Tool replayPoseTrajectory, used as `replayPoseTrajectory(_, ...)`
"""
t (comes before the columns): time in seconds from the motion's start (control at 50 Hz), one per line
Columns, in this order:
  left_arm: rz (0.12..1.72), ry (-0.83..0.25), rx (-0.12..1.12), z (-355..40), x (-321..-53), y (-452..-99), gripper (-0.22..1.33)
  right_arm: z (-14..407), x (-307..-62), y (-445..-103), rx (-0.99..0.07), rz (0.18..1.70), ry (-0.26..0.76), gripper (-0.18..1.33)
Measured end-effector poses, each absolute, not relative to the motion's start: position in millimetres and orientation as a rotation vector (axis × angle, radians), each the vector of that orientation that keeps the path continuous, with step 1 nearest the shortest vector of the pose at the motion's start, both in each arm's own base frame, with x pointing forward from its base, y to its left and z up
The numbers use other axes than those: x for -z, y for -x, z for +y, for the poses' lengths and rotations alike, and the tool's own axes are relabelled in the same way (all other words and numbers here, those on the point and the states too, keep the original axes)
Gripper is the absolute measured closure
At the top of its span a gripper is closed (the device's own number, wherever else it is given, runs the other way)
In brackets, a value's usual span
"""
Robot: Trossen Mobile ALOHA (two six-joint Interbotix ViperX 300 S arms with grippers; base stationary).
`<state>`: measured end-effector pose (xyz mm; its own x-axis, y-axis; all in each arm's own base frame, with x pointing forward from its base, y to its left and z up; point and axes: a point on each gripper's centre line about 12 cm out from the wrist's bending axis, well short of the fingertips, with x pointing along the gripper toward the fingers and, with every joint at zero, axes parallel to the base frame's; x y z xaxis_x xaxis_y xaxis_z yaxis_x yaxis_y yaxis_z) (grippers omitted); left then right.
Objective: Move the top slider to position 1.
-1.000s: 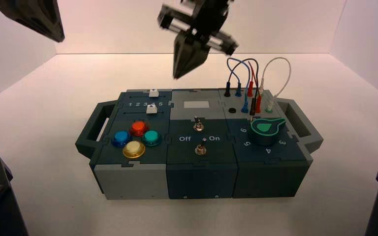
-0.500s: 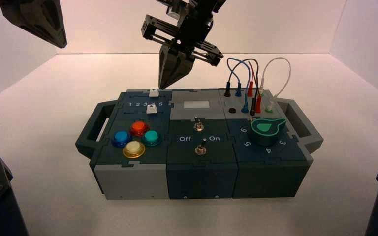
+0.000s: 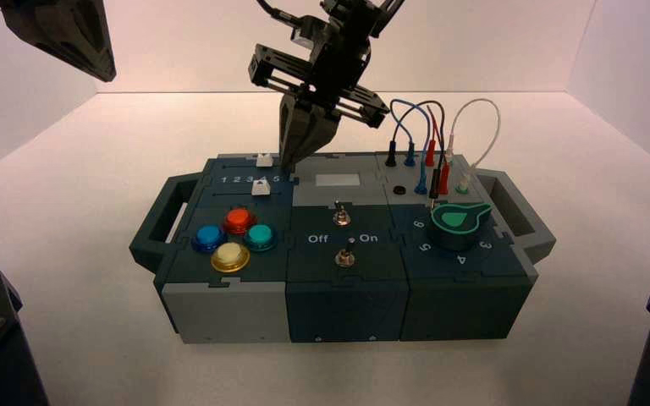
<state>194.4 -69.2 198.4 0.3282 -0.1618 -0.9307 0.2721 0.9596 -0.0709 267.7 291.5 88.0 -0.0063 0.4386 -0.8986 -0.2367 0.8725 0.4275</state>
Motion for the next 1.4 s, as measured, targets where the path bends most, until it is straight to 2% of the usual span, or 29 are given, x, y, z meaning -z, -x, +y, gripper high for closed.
replayPoseTrajectory(0.78,1.218,-0.113,0.285,-69,-195,-196,1.28,309,-87,-278,-0.558,1.464,-0.173,1.29)
replayPoseTrajectory(1.4,1.224,-0.116,0.287,-69,-193,-194,1.28,340,-83,-276,-0.609,1.477,-0.17,1.3)
